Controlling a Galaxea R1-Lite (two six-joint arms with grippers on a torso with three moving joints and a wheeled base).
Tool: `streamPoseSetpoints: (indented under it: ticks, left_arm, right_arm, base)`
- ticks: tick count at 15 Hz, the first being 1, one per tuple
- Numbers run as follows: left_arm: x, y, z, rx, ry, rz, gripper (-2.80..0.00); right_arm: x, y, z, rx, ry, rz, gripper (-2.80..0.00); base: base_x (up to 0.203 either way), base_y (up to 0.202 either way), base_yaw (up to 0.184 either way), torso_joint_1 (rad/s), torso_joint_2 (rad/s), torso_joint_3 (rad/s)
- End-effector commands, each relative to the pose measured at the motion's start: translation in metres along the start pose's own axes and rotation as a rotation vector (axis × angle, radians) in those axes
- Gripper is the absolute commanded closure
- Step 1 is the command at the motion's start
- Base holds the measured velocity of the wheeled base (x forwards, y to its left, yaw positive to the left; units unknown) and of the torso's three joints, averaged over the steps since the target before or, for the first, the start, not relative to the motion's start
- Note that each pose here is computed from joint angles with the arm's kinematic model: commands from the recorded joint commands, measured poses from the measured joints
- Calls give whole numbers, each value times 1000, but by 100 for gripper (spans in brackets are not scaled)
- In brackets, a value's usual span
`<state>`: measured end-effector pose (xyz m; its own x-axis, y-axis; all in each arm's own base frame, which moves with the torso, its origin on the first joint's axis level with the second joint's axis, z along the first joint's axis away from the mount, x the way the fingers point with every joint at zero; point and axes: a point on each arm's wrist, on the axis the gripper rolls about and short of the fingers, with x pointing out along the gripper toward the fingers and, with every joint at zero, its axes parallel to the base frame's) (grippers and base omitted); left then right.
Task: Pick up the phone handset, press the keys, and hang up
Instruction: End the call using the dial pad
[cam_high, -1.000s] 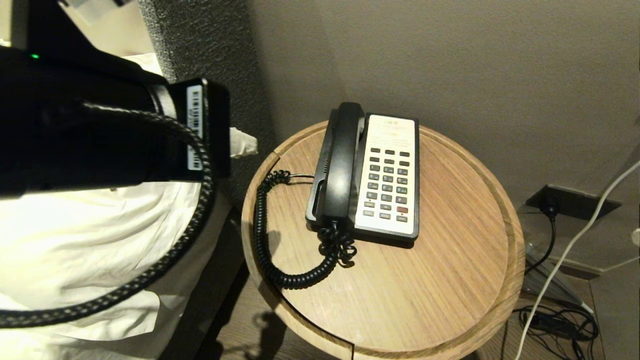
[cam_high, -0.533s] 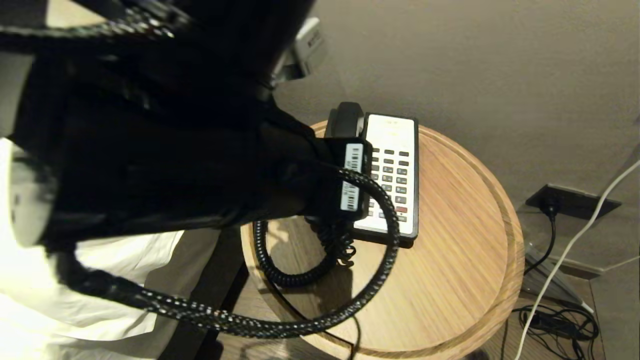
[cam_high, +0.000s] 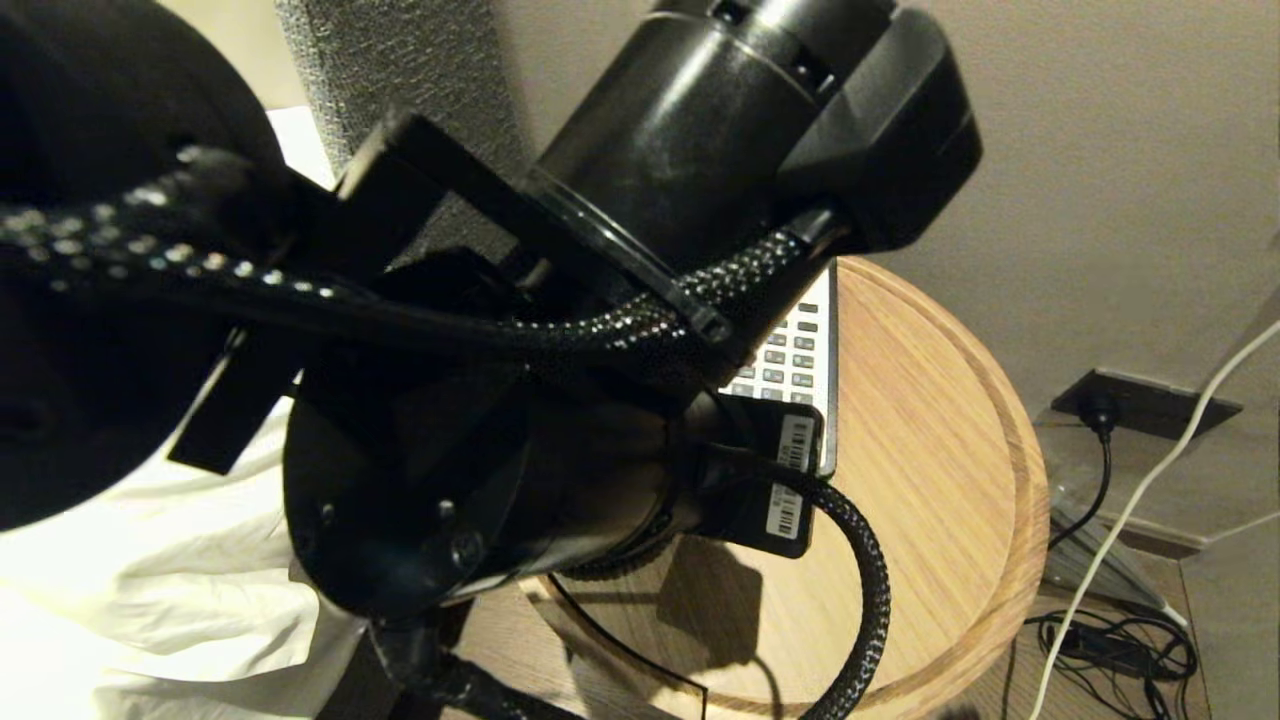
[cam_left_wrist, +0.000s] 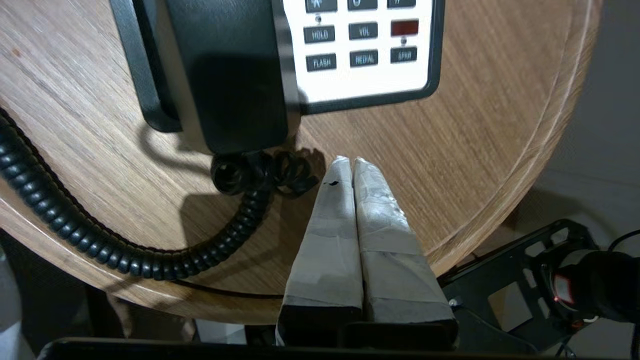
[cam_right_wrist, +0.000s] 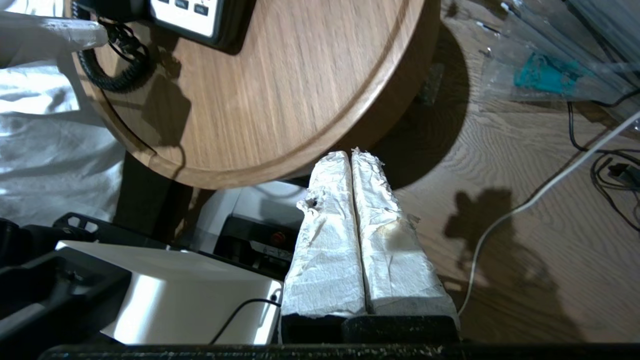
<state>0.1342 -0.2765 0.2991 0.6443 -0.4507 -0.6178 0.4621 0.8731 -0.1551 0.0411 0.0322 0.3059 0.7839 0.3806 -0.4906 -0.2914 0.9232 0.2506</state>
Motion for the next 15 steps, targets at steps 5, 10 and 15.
streamPoseSetpoints:
  ticks: [5,10,15]
  left_arm:
    - [10,1,-5,11,21,31,0]
    - [16,8,-6,15,31,66,0]
    - [19,12,-5,26,31,83,0]
  right_arm:
    - [-6,-3,-2,7,-15,6,0]
    - [-8,-3,-2,9,-22,11,0]
    - [-9,-5,-3,7,-22,11,0]
  base:
    - [0,0,0,0,0,0]
    - [0,0,0,0,0,0]
    - [0,0,0,0,0,0]
